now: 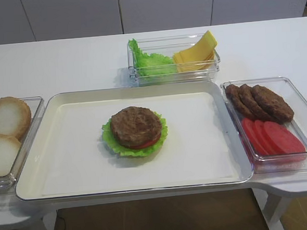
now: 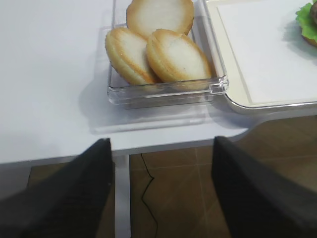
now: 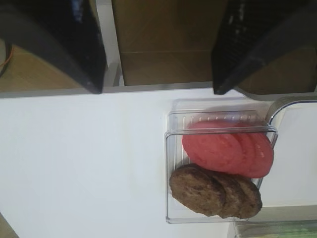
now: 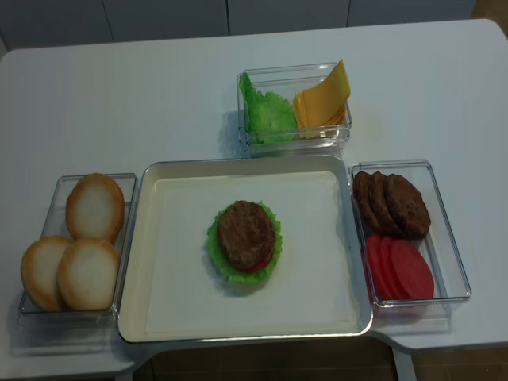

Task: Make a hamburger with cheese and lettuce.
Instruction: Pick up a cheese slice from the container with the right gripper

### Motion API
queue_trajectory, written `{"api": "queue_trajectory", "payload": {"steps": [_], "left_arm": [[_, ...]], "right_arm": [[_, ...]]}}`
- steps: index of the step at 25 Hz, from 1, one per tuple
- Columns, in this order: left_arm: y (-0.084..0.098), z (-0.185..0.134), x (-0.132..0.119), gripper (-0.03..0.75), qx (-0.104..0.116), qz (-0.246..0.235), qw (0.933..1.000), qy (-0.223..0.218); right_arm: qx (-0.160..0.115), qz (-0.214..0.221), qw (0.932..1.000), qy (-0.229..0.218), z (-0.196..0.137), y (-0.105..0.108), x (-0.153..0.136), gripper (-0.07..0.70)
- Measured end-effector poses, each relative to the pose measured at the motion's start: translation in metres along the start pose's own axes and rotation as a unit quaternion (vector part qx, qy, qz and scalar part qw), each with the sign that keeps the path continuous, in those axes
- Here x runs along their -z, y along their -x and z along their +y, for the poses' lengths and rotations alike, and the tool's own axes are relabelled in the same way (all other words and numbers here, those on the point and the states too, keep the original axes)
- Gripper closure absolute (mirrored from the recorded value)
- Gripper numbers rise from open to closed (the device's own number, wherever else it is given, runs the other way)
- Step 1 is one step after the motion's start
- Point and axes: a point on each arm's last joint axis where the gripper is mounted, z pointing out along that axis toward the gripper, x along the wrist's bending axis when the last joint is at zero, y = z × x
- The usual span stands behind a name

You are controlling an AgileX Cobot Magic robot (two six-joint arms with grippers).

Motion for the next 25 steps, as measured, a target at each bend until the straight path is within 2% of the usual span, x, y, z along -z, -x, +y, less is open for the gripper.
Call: {"api": "queue_trajectory", "payload": {"steps": [25], "left_arm": [[0.0, 0.0, 0.0, 0.247, 0.0, 0.0, 1.0, 0.0]], "right_arm": [[0.004, -0.001, 1.0, 0.0, 0.0, 0.0001, 0.0, 0.123]]}}
